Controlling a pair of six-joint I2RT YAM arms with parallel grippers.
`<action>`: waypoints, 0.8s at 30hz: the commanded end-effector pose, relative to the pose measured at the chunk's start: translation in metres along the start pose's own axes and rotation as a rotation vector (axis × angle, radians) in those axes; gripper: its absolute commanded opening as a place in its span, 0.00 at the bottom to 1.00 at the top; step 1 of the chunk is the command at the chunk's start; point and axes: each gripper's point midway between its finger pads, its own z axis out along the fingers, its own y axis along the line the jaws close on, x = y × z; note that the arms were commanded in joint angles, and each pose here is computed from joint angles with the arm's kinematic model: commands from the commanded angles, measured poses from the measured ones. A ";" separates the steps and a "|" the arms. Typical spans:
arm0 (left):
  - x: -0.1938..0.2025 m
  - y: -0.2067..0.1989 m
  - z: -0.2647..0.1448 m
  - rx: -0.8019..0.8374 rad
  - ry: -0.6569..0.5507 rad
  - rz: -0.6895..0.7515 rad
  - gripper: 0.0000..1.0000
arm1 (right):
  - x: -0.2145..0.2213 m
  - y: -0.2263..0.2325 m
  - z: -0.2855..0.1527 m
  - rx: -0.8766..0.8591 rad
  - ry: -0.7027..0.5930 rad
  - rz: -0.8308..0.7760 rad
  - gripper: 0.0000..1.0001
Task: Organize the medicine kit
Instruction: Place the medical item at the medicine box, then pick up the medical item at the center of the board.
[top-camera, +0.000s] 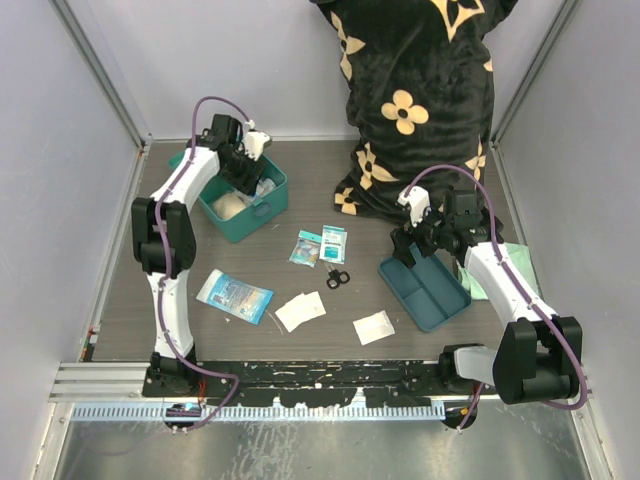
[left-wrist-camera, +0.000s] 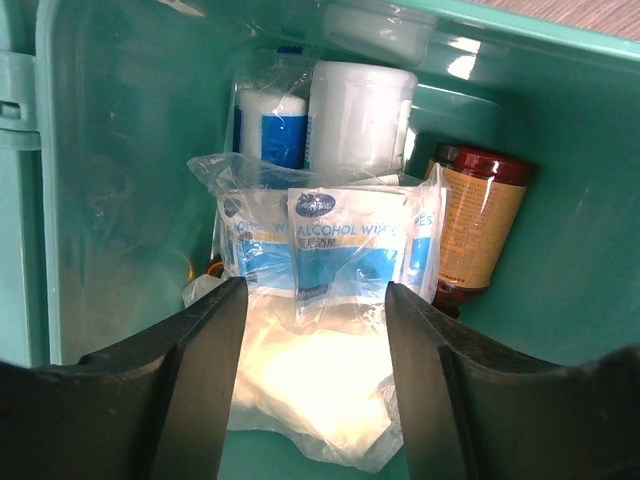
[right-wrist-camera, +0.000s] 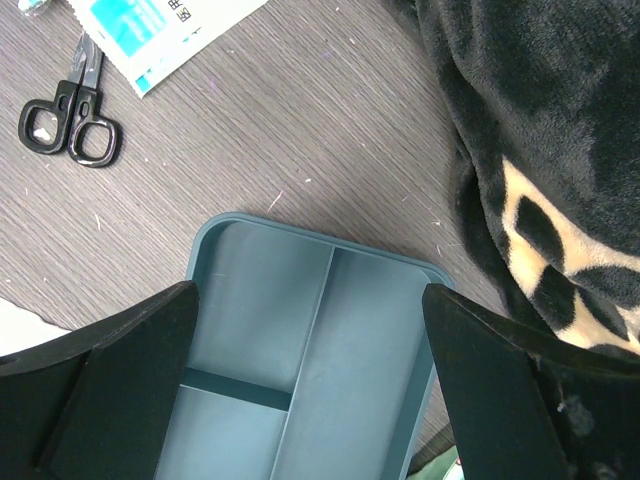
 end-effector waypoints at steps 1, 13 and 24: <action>-0.036 0.009 -0.049 -0.061 -0.126 0.022 0.62 | -0.012 -0.002 -0.002 0.006 -0.029 -0.029 1.00; -0.051 0.009 -0.095 -0.145 -0.253 0.033 0.99 | -0.012 -0.003 -0.002 0.010 -0.028 -0.023 1.00; -0.043 -0.001 -0.144 -0.233 -0.390 -0.008 0.98 | -0.017 -0.009 -0.005 0.045 -0.042 -0.013 1.00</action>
